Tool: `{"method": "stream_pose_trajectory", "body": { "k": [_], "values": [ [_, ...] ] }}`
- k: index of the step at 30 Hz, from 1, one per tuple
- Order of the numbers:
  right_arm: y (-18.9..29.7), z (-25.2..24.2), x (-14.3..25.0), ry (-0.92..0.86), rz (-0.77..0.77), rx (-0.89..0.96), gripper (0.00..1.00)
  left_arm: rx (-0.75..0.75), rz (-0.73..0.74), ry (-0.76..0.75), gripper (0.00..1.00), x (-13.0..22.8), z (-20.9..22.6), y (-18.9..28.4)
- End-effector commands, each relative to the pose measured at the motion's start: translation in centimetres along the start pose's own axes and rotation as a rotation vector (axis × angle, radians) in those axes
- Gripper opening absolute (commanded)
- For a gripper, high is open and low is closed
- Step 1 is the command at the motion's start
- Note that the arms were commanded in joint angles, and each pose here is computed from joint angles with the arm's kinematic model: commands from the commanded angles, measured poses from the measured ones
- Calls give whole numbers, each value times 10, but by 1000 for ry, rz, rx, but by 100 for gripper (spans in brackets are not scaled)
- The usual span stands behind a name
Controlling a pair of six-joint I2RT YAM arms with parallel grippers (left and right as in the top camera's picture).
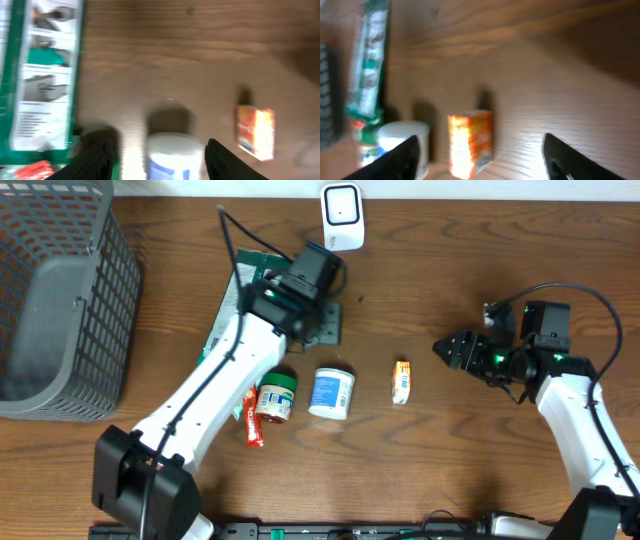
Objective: Scan the item barcode
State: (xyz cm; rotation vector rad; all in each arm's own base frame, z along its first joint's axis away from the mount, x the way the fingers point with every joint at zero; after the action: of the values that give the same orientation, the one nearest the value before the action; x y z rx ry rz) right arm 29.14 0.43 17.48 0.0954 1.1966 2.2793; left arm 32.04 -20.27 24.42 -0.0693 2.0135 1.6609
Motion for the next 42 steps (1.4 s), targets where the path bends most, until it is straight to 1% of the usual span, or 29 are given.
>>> {"method": "stream_pose_trajectory", "body": {
  "k": [1,2,4,5,8,12,13,15,27,31,35,38,42],
  "values": [
    [12,-21,-12,-28,-116,243,86,1,-13,-68,62,1,-26,-1],
    [14,-26,-13,-42,-123,283,90,-38,-20,-66,64,3,-29,-2],
    [17,-33,-14,-62,-133,319,97,-90,-33,-74,65,3,-28,-2],
    [18,-35,-14,-68,-133,322,99,-114,-37,-74,65,3,-26,-2],
    [18,-35,-14,-69,-134,321,99,-131,-27,-58,65,2,-18,-2],
    [18,-35,-14,-69,-134,321,99,-140,22,-40,66,7,-8,-2],
    [18,-35,-14,-69,-134,322,99,-135,36,-40,69,10,-8,-2],
    [18,-35,-14,-69,-134,322,99,-134,49,-42,70,12,-8,-2],
    [18,-35,-14,-69,-134,321,99,-124,21,-38,70,8,-9,-3],
    [18,-35,-14,-69,-134,322,99,-25,23,-36,70,6,-18,-3],
    [18,-35,-14,-69,-133,322,99,28,6,-47,70,4,-27,-4],
    [18,-35,-14,-69,-133,322,99,50,1,-55,70,6,-42,-9],
    [18,-35,-14,-71,-131,323,99,88,0,-108,70,14,-74,-31]
  ]
}}
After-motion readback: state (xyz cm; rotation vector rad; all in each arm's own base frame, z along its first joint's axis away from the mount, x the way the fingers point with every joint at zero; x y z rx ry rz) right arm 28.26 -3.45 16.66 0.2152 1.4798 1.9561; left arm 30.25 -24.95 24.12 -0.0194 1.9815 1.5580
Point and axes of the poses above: each gripper's point midway between its finger pads, its own y axis back along the fingers, its own z axis along the line the jaws close on, x = y × z, the point moved 9 cm from there along y, back along the fingers, and after that the axes turned 12 degrees about -y, right-handed, at the moved point
